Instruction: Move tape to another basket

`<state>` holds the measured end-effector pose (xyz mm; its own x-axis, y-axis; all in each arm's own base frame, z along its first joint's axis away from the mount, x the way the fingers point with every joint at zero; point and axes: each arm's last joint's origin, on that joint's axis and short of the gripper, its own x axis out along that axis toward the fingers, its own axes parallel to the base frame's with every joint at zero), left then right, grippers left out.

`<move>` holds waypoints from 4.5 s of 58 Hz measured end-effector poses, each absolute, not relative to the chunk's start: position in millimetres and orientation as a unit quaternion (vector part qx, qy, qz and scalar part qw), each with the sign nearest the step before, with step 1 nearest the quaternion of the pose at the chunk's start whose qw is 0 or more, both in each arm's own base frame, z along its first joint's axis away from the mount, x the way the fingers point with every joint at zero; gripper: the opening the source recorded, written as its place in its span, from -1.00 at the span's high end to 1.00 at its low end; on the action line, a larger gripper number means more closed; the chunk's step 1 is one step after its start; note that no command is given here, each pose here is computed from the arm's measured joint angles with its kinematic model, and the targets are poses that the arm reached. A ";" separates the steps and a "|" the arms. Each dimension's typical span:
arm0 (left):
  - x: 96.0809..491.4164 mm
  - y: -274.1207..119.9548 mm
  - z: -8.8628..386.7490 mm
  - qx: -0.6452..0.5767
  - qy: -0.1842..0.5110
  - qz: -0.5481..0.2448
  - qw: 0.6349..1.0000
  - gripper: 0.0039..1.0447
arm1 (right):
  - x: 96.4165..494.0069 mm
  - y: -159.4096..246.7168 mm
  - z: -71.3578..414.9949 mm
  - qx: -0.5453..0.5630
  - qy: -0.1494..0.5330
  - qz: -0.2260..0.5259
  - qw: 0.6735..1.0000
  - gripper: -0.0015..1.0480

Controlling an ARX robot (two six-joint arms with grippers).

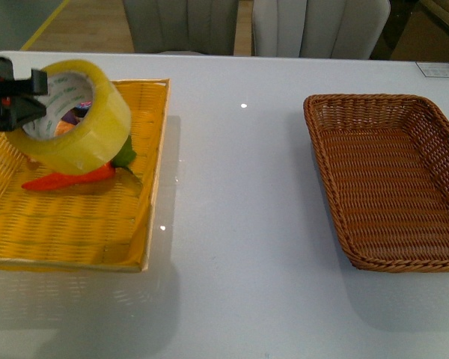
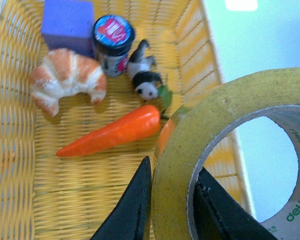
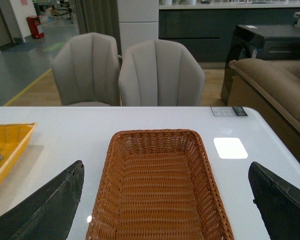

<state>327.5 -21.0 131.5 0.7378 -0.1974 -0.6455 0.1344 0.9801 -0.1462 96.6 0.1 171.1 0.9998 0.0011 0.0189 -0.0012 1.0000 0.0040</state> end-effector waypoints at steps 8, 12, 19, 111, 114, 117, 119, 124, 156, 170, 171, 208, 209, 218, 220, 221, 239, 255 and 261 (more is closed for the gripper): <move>317.6 -60.9 163.3 -0.042 0.327 -0.139 0.934 0.71 | 96.6 0.1 171.1 0.002 -0.009 0.001 1.000 -0.83; 314.5 -84.6 174.8 -0.036 0.318 -0.162 0.933 0.71 | 96.6 0.1 171.1 0.002 -0.009 0.001 1.000 -0.83; 306.1 -132.9 193.4 -0.030 0.305 -0.210 0.929 0.71 | 96.6 0.1 171.1 0.002 -0.009 0.001 1.000 -0.83; 272.6 -200.3 212.0 -0.018 0.307 -0.301 0.903 0.71 | 202.8 48.1 172.4 0.317 0.239 0.346 0.850 -0.83; 272.5 -200.4 212.0 -0.018 0.307 -0.301 0.903 0.71 | 206.5 50.9 171.1 0.317 0.243 0.349 0.848 -0.83; 272.4 -200.6 212.0 -0.019 0.308 -0.302 0.902 0.71 | 208.7 53.2 169.6 0.318 0.248 0.351 0.845 -0.83; 272.4 -200.6 212.0 -0.019 0.308 -0.302 0.902 0.71 | 210.0 55.0 168.3 0.319 0.250 0.354 0.843 -0.83; 272.4 -200.6 212.0 -0.019 0.308 -0.303 0.902 0.71 | 212.8 58.9 166.7 0.322 0.252 0.360 0.839 -0.83; 272.0 -201.0 212.0 -0.022 0.310 -0.313 0.898 0.71 | 223.5 69.2 164.7 0.343 0.246 0.349 0.837 0.02; 272.0 -201.1 212.0 -0.022 0.310 -0.314 0.897 0.72 | 223.6 69.1 164.9 0.351 0.248 0.346 0.834 0.07; 272.0 -201.1 212.0 -0.022 0.310 -0.314 0.897 0.72 | 223.6 69.1 164.9 0.351 0.248 0.346 0.834 0.07; 271.8 -193.9 224.4 -0.034 0.294 -0.319 0.900 -0.85 | 226.1 63.2 162.3 0.358 0.247 0.316 0.843 0.09; 272.1 -192.7 225.9 -0.036 0.291 -0.318 0.901 -0.83 | 226.3 62.4 162.2 0.359 0.247 0.314 0.843 0.09; 273.9 -179.3 237.1 -0.051 0.263 -0.315 0.911 -0.83 | 228.8 51.7 162.6 0.371 0.240 0.293 0.848 0.09; 274.3 -174.7 239.7 -0.055 0.254 -0.313 0.914 -0.83 | 229.0 50.1 162.5 0.372 0.239 0.290 0.849 0.09; 274.3 -173.0 240.6 -0.056 0.251 -0.312 0.915 -0.83 | 229.0 48.7 162.6 0.373 0.238 0.288 0.850 0.09; 232.2 -81.5 225.8 -0.017 -0.007 0.000 1.000 0.13 | 228.3 26.8 165.9 0.383 0.222 0.262 0.858 0.09; 196.3 -45.7 199.3 -0.007 0.003 -0.006 1.000 0.98 | 238.5 6.8 156.9 0.401 0.215 0.233 0.860 0.09; 183.2 -34.1 192.6 -0.005 0.003 -0.005 1.000 0.98 | 250.7 -2.3 152.0 0.409 0.212 0.222 0.859 0.09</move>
